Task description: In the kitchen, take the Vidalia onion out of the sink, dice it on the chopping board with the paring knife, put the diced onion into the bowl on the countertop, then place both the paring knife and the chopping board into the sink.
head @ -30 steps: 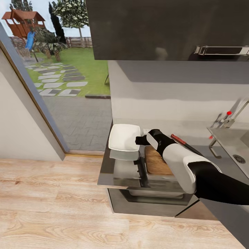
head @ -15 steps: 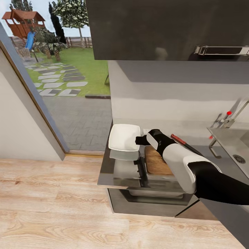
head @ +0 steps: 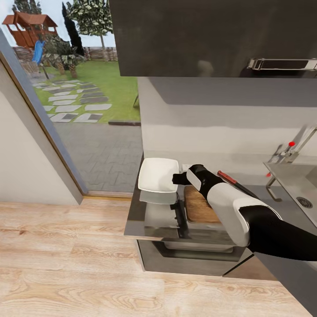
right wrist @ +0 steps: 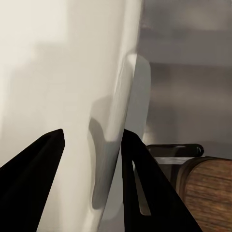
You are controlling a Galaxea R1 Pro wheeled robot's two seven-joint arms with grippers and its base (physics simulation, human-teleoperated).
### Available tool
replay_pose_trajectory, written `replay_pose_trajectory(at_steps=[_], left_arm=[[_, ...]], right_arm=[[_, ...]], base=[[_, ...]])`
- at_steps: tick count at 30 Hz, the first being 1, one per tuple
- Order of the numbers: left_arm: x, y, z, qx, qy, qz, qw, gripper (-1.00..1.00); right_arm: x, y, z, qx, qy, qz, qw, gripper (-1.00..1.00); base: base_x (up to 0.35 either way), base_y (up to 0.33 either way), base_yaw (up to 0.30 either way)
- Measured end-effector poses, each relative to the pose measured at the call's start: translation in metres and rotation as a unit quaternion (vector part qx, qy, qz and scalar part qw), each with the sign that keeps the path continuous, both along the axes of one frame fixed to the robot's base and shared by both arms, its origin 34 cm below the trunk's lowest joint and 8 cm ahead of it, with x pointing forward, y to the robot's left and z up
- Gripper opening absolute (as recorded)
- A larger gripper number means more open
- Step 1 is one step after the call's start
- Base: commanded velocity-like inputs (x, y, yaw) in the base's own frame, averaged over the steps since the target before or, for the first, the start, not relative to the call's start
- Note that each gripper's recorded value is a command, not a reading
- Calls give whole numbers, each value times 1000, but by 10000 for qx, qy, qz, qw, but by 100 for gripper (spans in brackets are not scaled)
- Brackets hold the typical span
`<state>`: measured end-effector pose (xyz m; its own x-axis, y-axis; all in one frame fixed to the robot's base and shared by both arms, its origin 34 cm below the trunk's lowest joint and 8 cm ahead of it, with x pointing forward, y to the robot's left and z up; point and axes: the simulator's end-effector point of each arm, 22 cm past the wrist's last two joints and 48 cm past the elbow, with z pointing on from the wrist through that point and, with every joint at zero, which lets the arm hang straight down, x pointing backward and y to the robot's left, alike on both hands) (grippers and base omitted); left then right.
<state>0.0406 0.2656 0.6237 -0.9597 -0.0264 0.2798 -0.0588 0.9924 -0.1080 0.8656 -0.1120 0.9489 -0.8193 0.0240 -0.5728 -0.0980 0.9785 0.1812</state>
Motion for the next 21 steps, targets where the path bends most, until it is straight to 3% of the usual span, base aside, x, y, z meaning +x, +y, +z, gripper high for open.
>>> replay_pose_trajectory(at_steps=[13,14,15,21], left_arm=[[0,0,0,-1,0,0,10000,100],[0,0,0,0,0,0,10000,100],[0,0,0,-1,5,0,10000,100],[0,0,0,-2,3,0,10000,100]], right_arm=[[0,0,0,8,6,-8,10000,-100],[0,0,0,20,12,-17,10000,100],[-10,-3,-14,-100,169,37,9998,100],[-10,-3,-14,-99,174,32,9998,100]], base=[[0,0,0],[0,0,0],[0,0,0],[0,0,0]])
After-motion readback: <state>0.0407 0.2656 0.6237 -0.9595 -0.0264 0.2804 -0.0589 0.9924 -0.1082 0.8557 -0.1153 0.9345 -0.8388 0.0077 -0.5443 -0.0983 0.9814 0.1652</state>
